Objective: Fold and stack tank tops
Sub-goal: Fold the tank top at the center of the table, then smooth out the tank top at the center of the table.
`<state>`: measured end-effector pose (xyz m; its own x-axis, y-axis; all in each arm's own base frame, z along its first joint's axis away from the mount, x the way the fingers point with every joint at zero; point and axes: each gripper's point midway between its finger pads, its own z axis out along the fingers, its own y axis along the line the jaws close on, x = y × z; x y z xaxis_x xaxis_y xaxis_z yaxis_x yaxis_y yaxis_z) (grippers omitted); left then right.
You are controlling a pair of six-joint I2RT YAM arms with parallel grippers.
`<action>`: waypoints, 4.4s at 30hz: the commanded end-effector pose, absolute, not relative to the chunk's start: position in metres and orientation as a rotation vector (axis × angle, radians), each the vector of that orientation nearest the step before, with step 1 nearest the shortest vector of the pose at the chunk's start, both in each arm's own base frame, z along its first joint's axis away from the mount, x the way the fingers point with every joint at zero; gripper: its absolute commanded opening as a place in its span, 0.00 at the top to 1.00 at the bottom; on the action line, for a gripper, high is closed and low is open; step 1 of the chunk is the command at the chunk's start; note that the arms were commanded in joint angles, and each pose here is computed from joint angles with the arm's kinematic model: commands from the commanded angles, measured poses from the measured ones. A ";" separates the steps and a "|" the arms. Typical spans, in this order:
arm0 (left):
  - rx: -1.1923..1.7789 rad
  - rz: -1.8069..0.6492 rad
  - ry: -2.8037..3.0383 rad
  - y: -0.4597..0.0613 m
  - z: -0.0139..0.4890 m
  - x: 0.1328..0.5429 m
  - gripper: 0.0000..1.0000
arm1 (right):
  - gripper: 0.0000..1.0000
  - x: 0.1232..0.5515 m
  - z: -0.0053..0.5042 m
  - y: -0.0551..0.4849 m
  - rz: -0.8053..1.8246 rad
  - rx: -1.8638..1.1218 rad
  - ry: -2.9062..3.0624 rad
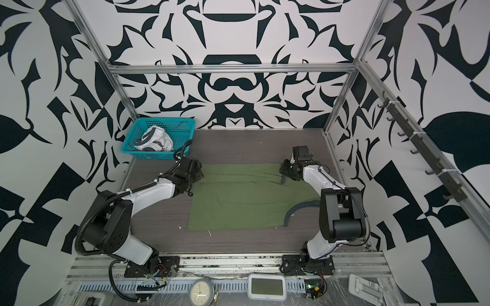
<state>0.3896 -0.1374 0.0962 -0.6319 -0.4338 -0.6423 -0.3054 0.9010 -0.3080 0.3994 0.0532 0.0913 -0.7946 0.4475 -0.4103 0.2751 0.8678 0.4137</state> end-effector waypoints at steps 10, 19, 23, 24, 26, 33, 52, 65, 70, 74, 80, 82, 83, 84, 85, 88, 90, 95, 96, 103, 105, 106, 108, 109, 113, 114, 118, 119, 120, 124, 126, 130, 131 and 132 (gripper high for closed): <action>-0.550 -0.096 2.518 -0.143 0.046 0.386 0.46 | 0.52 0.408 0.060 0.068 0.487 0.583 2.649; -0.515 -0.091 2.520 -0.143 0.042 0.388 0.73 | 0.70 0.406 0.055 0.079 0.497 0.550 2.666; -0.494 -0.102 2.498 -0.141 0.045 0.386 0.89 | 0.81 0.400 0.060 0.071 0.430 0.543 2.659; -0.488 -0.110 2.485 -0.141 0.048 0.385 0.92 | 0.83 0.400 0.063 0.068 0.413 0.538 2.654; -0.480 -0.121 2.460 -0.139 0.053 0.384 0.97 | 0.88 0.398 0.066 0.065 0.390 0.524 2.647; -0.465 -0.148 2.378 -0.130 0.069 0.374 1.00 | 0.98 0.393 0.078 0.061 0.371 0.516 2.620; -0.557 -0.133 2.370 -0.114 0.078 0.350 0.49 | 0.55 0.386 0.103 0.036 0.201 0.560 2.587; -0.356 -0.342 2.486 -0.192 0.075 0.400 0.40 | 0.52 0.466 0.098 -0.069 0.080 0.931 2.516; -0.334 -0.350 2.545 -0.203 0.052 0.406 0.39 | 0.51 0.495 0.084 -0.084 0.025 0.956 2.548; -0.330 -0.329 2.576 -0.203 0.038 0.405 0.38 | 0.49 0.506 0.072 -0.093 -0.040 0.992 2.567; -0.352 -0.289 2.606 -0.199 0.023 0.402 0.37 | 0.46 0.509 0.053 -0.104 -0.139 1.037 2.601; -0.362 -0.272 2.621 -0.197 0.017 0.401 0.37 | 0.46 0.510 0.047 -0.106 -0.157 1.040 2.614; -0.366 -0.261 2.625 -0.197 0.015 0.401 0.37 | 0.46 0.510 0.044 -0.107 -0.165 1.042 2.621; -0.377 -0.239 2.635 -0.194 0.012 0.400 0.37 | 0.46 0.510 0.040 -0.108 -0.170 1.047 2.629; -0.390 -0.218 2.641 -0.191 0.009 0.399 0.36 | 0.47 0.509 0.036 -0.109 -0.175 1.051 2.639; -0.429 -0.158 2.646 -0.182 0.004 0.396 0.36 | 0.53 0.505 0.031 -0.118 -0.241 1.066 2.640; -0.454 -0.125 2.648 -0.177 0.001 0.393 0.36 | 0.65 0.503 0.032 -0.119 -0.250 1.063 2.640; -0.508 -0.060 2.633 -0.162 -0.001 0.386 0.36 | 0.88 0.513 0.054 -0.110 -0.133 1.022 2.578; -0.523 -0.053 2.630 -0.159 -0.001 0.385 0.36 | 0.92 0.515 0.062 -0.108 -0.104 1.006 2.563; -0.607 -0.048 2.622 -0.146 -0.003 0.376 0.36 | 1.00 0.514 0.106 -0.093 0.062 0.939 2.417; -0.612 -0.050 2.625 -0.145 -0.004 0.373 0.36 | 1.00 0.510 0.113 -0.092 0.080 0.924 2.380; -0.613 -0.050 2.623 -0.144 -0.004 0.372 0.36 | 1.00 0.507 0.114 -0.089 0.100 0.916 2.368; -0.614 -0.045 2.626 -0.143 -0.005 0.370 0.35 | 1.00 0.501 0.112 -0.084 0.146 0.909 2.352; -0.614 -0.045 2.628 -0.143 -0.006 0.369 0.35 | 1.00 0.496 0.110 -0.083 0.161 0.917 2.345; -0.613 -0.045 2.633 -0.141 -0.008 0.365 0.35 | 1.00 0.475 0.096 -0.084 0.157 0.968 2.330; -0.614 -0.044 2.636 -0.141 -0.009 0.364 0.35 | 1.00 0.469 0.092 -0.087 0.156 0.993 2.322; -0.614 -0.037 2.644 -0.139 -0.013 0.359 0.35 | 1.00 0.451 0.078 -0.106 0.186 1.100 2.272; -0.615 -0.037 2.646 -0.138 -0.014 0.358 0.35 | 1.00 0.448 0.077 -0.110 0.184 1.112 2.267; -0.615 -0.034 2.650 -0.138 -0.015 0.357 0.35 | 1.00 0.446 0.077 -0.114 0.181 1.123 2.259; -0.616 -0.031 2.656 -0.136 -0.019 0.352 0.35 | 1.00 0.449 0.072 -0.122 0.172 1.130 2.258; -0.616 -0.032 2.658 -0.135 -0.020 0.350 0.35 | 1.00 0.453 0.066 -0.124 0.172 1.136 2.265; -0.593 -0.075 2.659 -0.140 -0.019 0.351 0.34 | 1.00 0.463 0.049 -0.120 0.214 1.135 2.292; -0.575 -0.096 2.660 -0.144 -0.018 0.352 0.33 | 1.00 0.467 0.047 -0.116 0.243 1.121 2.303; -0.558 -0.115 2.662 -0.147 -0.016 0.353 0.31 | 0.99 0.470 0.045 -0.114 0.263 1.113 2.311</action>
<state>0.4012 -0.1643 0.0299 -0.7254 -0.4431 -0.5267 -0.3365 0.8959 -0.2901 0.4501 -0.1165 0.0360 -0.5080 0.7695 -0.3870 0.6943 0.6317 0.3447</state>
